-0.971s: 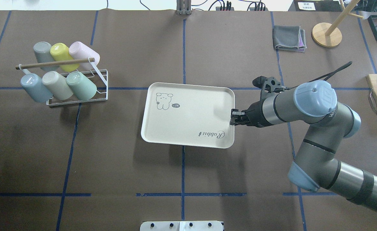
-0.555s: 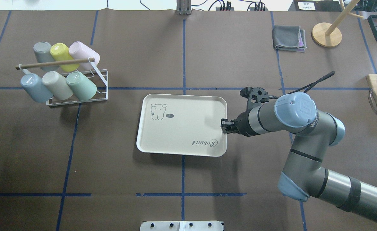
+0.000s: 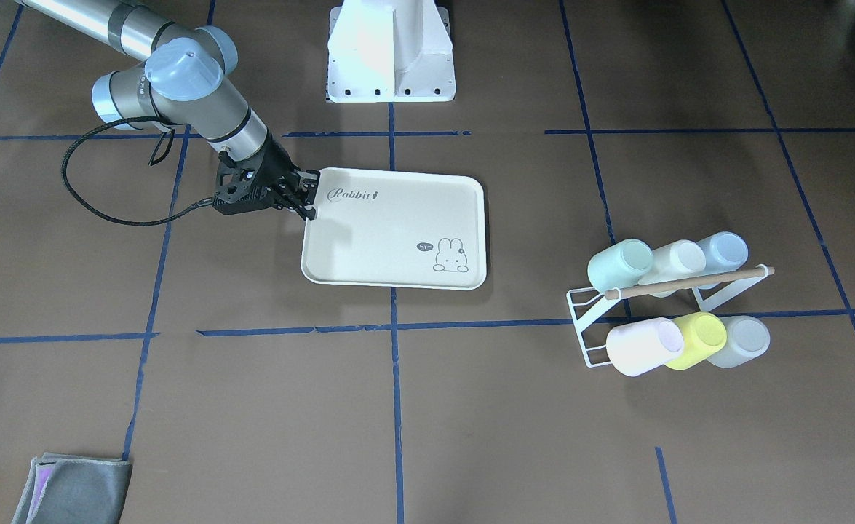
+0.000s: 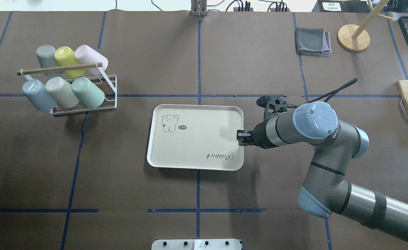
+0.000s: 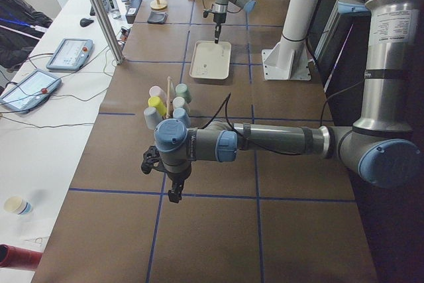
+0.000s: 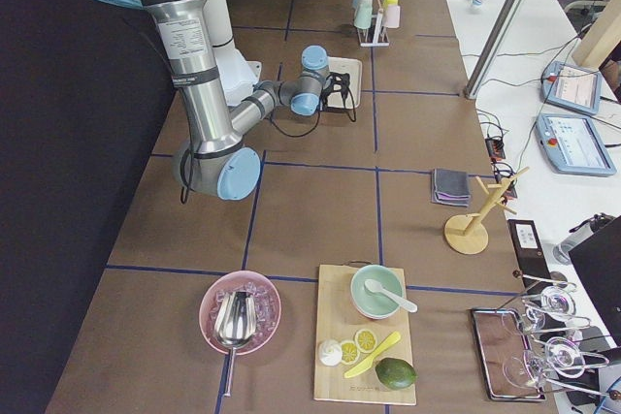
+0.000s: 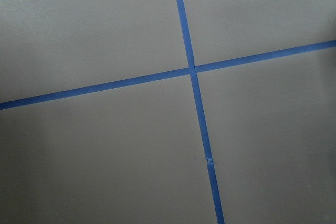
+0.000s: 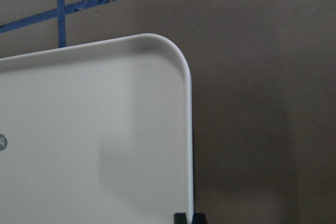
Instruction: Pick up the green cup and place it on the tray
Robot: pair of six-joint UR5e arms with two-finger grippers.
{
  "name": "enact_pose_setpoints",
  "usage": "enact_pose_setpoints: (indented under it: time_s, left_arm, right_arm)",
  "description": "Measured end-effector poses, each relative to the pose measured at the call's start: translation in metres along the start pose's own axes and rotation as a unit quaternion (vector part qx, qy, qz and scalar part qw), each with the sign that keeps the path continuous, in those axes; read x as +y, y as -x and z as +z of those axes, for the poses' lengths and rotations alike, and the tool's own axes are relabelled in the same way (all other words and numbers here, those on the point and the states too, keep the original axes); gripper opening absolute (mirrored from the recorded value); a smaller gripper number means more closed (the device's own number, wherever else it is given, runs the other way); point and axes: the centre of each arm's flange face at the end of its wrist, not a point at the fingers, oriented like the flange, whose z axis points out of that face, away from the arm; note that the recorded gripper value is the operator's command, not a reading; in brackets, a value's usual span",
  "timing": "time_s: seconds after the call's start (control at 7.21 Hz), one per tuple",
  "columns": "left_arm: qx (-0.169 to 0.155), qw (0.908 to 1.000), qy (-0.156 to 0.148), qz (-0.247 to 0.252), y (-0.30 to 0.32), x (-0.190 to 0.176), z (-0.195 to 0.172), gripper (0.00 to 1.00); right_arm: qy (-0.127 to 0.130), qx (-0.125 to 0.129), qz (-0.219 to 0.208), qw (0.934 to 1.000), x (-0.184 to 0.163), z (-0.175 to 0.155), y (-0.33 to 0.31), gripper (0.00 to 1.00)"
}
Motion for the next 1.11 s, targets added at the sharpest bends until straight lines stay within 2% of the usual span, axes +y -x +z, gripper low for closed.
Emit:
enact_pose_setpoints:
  time_s: [0.42, 0.69, 0.97, 1.11]
  left_arm:
    - [0.0, 1.0, -0.004, 0.004, -0.003, -0.004, -0.004, 1.0]
    - [-0.002, 0.9997, -0.022, 0.014, -0.023, -0.014, -0.022, 1.0]
    - [-0.006, 0.996, -0.06, 0.066, -0.08, -0.026, -0.063, 1.0]
    - [-0.006, 0.9919, -0.076, 0.102, -0.117, -0.029, -0.079, 1.0]
  right_arm:
    - [-0.006, -0.003, 0.004, 1.0, -0.011, -0.009, 0.0, 1.0]
    - [-0.008, -0.003, 0.021, 0.9997, -0.042, -0.031, -0.011, 1.0]
    - [-0.018, 0.01, 0.046, 0.9987, -0.09, -0.074, -0.033, 1.0]
    - [-0.025, 0.03, 0.038, 0.9985, -0.111, -0.094, -0.045, 1.0]
